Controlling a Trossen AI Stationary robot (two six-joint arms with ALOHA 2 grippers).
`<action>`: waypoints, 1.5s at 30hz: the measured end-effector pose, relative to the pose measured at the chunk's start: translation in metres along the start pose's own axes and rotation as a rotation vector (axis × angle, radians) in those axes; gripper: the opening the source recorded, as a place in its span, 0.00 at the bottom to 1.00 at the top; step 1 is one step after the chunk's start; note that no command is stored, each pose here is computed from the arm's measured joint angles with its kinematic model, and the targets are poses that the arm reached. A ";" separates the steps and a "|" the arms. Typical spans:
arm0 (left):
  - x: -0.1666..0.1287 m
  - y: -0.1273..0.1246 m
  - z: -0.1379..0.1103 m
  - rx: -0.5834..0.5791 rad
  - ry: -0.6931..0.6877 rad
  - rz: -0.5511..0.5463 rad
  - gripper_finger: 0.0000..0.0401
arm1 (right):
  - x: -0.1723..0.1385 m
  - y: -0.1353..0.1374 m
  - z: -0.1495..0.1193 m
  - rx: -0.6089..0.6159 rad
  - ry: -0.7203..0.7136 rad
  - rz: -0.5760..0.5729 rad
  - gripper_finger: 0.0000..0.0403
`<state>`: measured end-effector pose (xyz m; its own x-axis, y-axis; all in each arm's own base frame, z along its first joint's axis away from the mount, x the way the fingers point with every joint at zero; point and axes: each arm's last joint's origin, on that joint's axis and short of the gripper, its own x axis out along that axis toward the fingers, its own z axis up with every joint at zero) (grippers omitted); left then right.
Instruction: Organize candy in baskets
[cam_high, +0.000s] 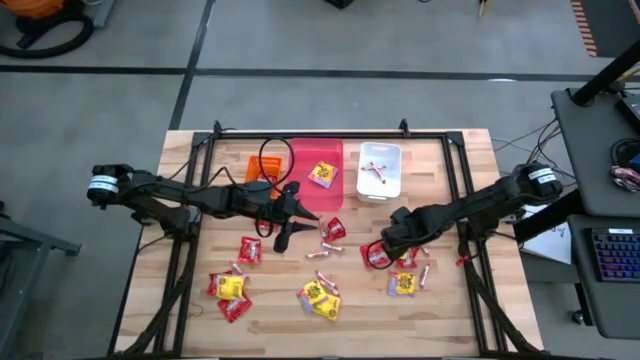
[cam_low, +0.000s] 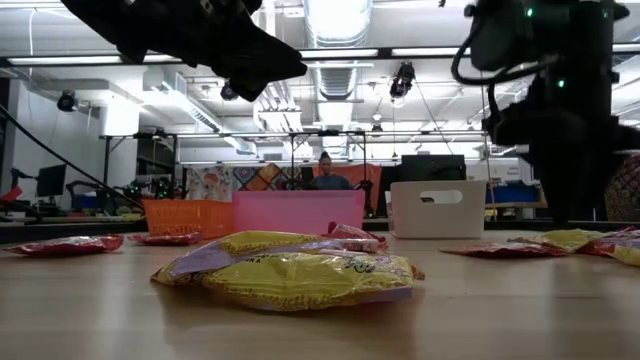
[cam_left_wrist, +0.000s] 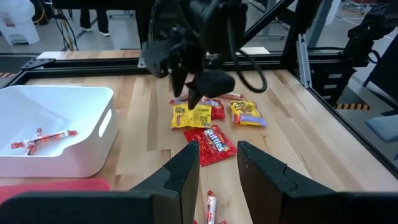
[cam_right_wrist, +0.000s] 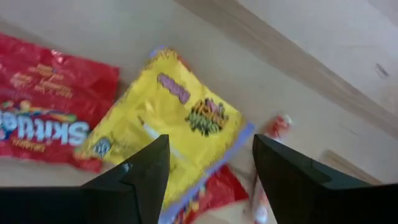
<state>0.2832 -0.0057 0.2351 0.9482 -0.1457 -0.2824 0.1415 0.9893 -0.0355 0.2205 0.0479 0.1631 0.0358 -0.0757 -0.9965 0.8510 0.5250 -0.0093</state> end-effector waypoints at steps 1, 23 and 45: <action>0.000 0.000 0.000 -0.003 0.000 0.000 0.23 | 0.003 -0.001 0.001 0.007 -0.004 0.009 0.55; 0.000 0.000 0.000 -0.006 0.000 0.000 0.23 | 0.051 -0.019 0.001 0.055 -0.259 0.103 0.26; 0.000 0.000 0.007 -0.040 -0.079 -0.002 0.23 | -0.026 -0.016 0.012 -0.206 -0.783 0.309 0.02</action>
<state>0.2849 -0.0060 0.2416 0.9676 -0.1466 -0.2054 0.1338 0.9882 -0.0750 0.2124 0.0310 0.1902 0.6647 -0.4263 -0.6136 0.6343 0.7559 0.1619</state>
